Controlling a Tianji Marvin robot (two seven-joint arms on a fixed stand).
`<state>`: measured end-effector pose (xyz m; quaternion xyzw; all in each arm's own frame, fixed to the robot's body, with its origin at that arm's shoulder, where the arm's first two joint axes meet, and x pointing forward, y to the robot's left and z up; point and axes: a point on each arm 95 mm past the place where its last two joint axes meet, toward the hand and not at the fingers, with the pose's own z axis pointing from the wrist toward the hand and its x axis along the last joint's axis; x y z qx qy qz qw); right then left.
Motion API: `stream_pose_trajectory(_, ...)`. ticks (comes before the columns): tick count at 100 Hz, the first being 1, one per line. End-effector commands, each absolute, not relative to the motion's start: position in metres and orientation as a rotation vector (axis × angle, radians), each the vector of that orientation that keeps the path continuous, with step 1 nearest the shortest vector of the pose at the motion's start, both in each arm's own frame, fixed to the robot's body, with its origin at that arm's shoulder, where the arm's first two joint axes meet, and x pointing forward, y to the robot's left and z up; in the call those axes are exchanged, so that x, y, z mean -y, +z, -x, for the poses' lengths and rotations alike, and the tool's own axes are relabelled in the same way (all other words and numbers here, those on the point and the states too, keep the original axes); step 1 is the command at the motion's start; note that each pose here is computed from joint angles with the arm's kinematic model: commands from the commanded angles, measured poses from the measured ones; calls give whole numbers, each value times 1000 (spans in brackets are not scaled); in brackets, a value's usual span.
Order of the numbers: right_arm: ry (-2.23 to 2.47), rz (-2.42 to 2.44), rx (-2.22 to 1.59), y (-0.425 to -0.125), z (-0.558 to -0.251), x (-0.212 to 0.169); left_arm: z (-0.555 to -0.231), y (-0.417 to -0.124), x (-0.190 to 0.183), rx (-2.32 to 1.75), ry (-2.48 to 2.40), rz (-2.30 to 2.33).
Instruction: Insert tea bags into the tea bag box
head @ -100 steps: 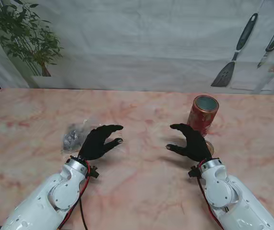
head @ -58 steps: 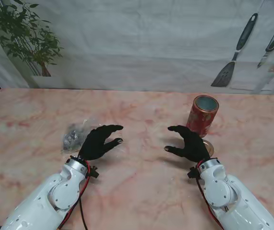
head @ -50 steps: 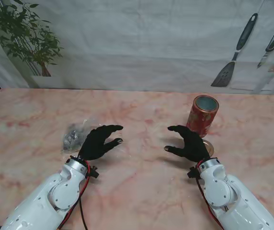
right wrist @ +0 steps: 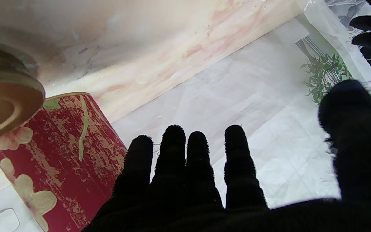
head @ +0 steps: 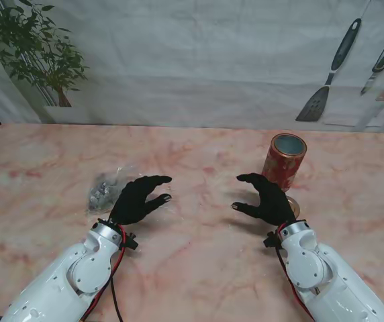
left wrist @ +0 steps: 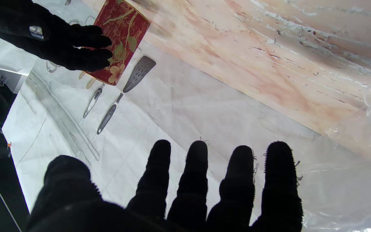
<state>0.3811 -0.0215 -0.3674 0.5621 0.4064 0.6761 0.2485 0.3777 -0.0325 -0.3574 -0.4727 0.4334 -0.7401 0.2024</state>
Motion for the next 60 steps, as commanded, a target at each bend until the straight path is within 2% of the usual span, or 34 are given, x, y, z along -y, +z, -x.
stream_pose_trajectory(1,1848,-1507,-1123,-359,-387,20,-378,-357,33,-1214,-2065,1323)
stream_pose_trajectory(60,1789,-1302,-1126,-299,-412,13,-379,-357,33,-1217,-2065,1323)
